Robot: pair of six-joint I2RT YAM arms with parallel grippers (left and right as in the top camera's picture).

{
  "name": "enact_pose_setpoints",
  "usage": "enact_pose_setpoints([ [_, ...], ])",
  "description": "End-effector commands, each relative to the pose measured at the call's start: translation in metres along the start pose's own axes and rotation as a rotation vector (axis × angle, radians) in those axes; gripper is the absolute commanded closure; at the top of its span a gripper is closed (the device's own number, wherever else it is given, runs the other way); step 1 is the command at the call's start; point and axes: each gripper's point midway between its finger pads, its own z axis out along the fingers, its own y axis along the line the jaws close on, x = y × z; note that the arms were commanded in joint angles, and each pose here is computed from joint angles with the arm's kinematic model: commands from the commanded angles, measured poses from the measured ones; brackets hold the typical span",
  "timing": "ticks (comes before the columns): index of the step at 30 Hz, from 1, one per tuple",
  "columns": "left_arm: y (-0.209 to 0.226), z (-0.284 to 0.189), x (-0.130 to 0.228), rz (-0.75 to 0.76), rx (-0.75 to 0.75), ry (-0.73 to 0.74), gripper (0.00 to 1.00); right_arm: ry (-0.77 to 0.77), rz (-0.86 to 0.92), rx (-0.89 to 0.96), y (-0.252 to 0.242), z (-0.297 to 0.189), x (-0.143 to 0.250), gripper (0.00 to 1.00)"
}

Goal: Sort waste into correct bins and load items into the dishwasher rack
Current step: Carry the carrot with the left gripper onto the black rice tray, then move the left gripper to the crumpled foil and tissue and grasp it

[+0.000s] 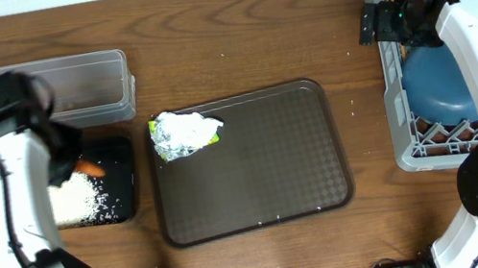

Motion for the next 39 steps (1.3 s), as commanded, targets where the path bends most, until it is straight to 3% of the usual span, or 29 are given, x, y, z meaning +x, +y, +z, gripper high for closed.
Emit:
enact_pose_setpoints([
  [1, 0.021, 0.026, -0.005, -0.067, -0.034, 0.077, 0.78, -0.033, 0.009, -0.005, 0.001, -0.012, -0.005, 0.01],
  [11, 0.018, 0.087, -0.008, -0.102, -0.051, 0.153, 0.75, -0.033, 0.009, -0.005, 0.001, -0.012, -0.005, 0.01],
  [19, 0.018, 0.086, -0.007, -0.075, -0.05, 0.157, 0.38, -0.033, 0.009, -0.005, 0.001, -0.012, -0.005, 0.01],
  [26, 0.014, 0.05, -0.009, -0.041, 0.009, 0.133, 0.32, -0.033, 0.009, -0.005, 0.001, -0.012, -0.005, 0.01],
  [28, 0.004, 0.03, -0.009, -0.005, 0.092, 0.118, 0.24, -0.033, 0.009, -0.005, 0.001, -0.012, -0.005, 0.01],
  [31, -0.02, -0.011, 0.005, 0.09, 0.282, 0.123, 0.02, -0.033, 0.009, -0.005, 0.001, -0.012, -0.005, 0.01],
  [34, -0.041, -0.039, 0.029, 0.184, 0.395, 0.142, 0.01, -0.033, 0.009, -0.005, 0.001, -0.012, -0.005, 0.01],
  [39, -0.071, -0.052, 0.085, 0.334, 0.411, 0.172, 0.01, -0.033, 0.009, -0.005, 0.001, -0.012, -0.005, 0.01],
])
